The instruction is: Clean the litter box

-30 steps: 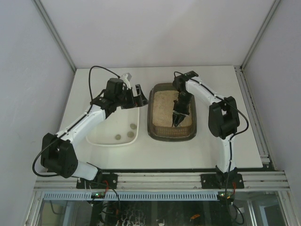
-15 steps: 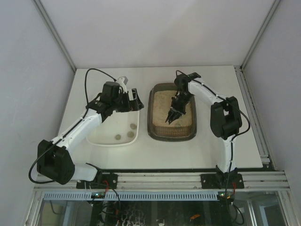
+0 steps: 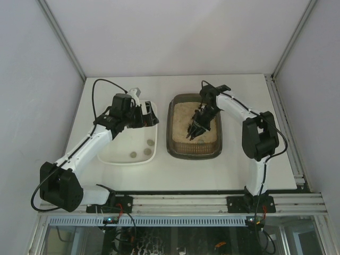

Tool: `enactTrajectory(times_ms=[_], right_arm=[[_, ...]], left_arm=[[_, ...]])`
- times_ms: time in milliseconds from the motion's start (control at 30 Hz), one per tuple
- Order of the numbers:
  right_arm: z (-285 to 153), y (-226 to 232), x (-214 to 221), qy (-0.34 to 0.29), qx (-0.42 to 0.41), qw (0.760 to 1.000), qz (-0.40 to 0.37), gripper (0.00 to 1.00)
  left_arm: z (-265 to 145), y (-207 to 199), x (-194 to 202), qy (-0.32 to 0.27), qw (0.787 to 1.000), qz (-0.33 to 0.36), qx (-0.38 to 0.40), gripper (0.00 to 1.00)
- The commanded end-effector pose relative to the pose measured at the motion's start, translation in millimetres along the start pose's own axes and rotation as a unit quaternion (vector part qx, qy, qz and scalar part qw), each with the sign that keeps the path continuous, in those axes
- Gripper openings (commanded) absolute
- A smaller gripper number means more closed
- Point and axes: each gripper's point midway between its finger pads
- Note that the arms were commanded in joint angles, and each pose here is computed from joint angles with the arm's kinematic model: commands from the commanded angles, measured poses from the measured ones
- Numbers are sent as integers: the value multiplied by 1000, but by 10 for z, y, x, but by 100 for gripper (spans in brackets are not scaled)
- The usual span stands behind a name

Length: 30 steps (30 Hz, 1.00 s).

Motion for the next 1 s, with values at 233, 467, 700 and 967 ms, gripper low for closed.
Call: enactTrajectory(times_ms=[233, 467, 700, 967], right_arm=[[-252, -171, 270, -23, -5, 999, -39, 0], [-107, -313, 249, -22, -5, 999, -42, 0], [-153, -36, 307, -26, -68, 993, -90, 0], [-4, -14, 282, -1, -65, 993, -94, 0]], left_arm=[[-38, 57, -12, -12, 1000, 10, -8, 100], [-48, 84, -5, -14, 1000, 11, -12, 100], [12, 99, 92, -1, 1000, 3, -7, 100], [97, 115, 204, 19, 1000, -9, -2, 100]])
Point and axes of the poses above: each gripper's point midway between its finger pads, its own z axis out along the fingers, its own y axis along the line the jaws close on, x = y × z, and after that the axes turned 1 degree about -z, right-handed
